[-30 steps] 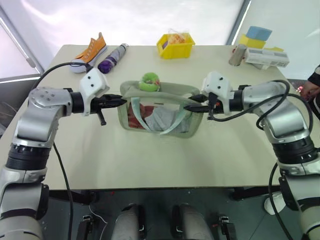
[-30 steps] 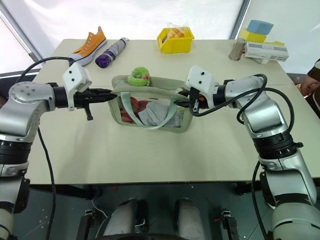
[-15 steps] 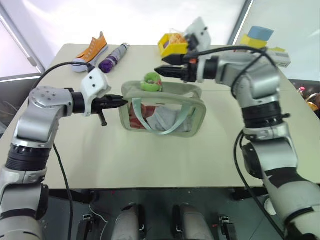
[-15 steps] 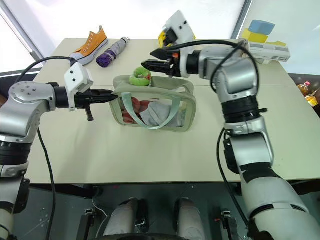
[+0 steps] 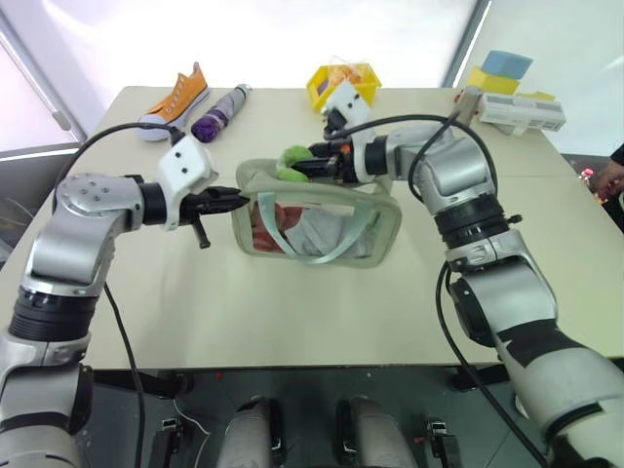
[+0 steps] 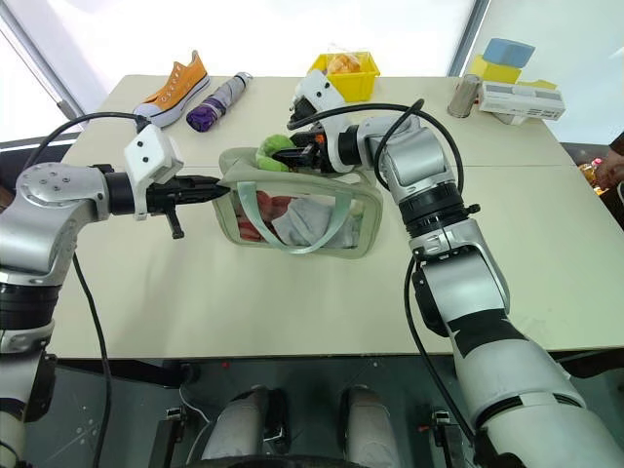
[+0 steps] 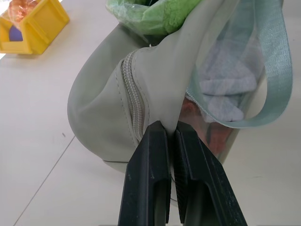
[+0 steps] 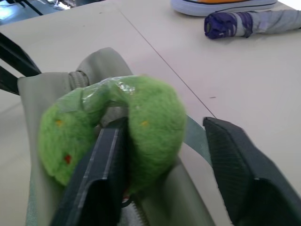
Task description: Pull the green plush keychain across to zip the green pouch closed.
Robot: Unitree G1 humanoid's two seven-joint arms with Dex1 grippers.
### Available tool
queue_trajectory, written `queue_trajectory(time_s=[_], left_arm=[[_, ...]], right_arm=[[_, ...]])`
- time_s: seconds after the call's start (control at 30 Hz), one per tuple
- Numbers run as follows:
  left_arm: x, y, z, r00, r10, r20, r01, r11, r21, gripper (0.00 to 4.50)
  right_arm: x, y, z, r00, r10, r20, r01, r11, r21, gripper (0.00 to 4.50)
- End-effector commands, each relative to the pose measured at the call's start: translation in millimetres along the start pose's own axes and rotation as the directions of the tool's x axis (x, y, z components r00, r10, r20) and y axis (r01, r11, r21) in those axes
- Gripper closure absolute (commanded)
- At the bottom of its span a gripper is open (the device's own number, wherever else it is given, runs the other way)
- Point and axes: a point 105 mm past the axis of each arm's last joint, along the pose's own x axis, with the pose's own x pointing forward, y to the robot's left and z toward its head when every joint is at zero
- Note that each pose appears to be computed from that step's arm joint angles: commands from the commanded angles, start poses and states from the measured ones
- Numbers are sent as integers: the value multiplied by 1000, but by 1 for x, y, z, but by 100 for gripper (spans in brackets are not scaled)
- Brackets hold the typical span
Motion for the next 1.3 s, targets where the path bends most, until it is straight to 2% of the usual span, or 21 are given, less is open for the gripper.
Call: queue_trajectory(time_s=[0.03,0.07,0.33,0.5,0.7,0.93,1.17,1.27,1.3], left_arm=[[-7,3,9,1000,19,21,-20,999,35,450],[-6,3,9,1000,20,22,-20,999,35,450],[-2,1,9,1000,6,30,-7,1000,28,450],[3,0,10,999,-11,43,10,1000,27,450],[5,-1,28,993,-58,103,59,998,-4,450],[-13,-27,48,979,-156,127,164,985,-55,450],[-21,-27,11,998,-59,-12,59,998,-26,450],[-21,-25,4,1000,-24,-16,24,999,-34,450],[-21,-26,4,1000,-24,-13,23,999,-36,450]], right_arm=[[-10,1,30,997,8,73,-4,999,-50,424],[-13,1,32,997,7,78,-3,999,-47,444],[-57,-12,47,993,-63,96,66,997,-30,444],[-70,-18,45,990,-111,90,112,994,-8,444],[-55,-8,32,992,-100,76,100,995,4,444],[-23,9,35,991,-40,131,39,999,10,444],[-7,21,34,990,43,136,-41,999,-18,444],[-8,24,32,990,64,124,-61,998,-25,342],[-8,25,31,990,69,120,-66,997,-28,295]])
